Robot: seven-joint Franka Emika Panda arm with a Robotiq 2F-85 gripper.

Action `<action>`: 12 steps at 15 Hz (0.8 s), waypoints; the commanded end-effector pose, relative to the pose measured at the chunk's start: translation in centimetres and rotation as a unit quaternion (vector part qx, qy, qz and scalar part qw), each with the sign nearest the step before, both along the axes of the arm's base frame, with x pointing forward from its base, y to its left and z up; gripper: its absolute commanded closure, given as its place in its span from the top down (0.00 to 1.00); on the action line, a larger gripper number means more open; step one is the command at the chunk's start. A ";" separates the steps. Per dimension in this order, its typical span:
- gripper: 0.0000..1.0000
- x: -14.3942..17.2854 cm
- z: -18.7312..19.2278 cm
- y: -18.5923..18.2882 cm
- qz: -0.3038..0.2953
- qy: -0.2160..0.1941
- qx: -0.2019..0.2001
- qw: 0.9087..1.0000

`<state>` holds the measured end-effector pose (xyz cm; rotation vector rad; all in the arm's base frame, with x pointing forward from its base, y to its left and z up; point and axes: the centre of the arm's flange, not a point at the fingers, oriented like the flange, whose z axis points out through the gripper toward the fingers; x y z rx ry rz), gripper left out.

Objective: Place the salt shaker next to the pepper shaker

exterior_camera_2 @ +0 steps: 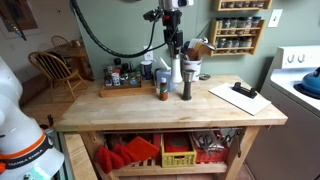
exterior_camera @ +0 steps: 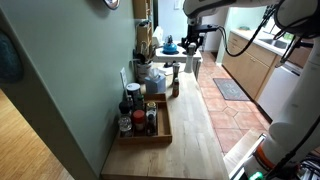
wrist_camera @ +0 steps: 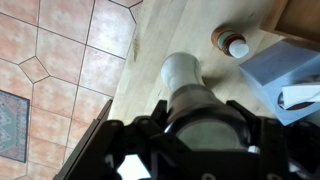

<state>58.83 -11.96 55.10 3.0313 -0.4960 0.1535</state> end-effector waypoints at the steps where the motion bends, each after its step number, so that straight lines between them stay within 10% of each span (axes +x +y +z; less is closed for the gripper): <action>1: 0.38 -0.2 -3.9 0.0 -0.030 -0.026 0.012 0.999; 12: 0.38 1.5 -12.4 -1.4 -0.068 -0.038 0.017 0.997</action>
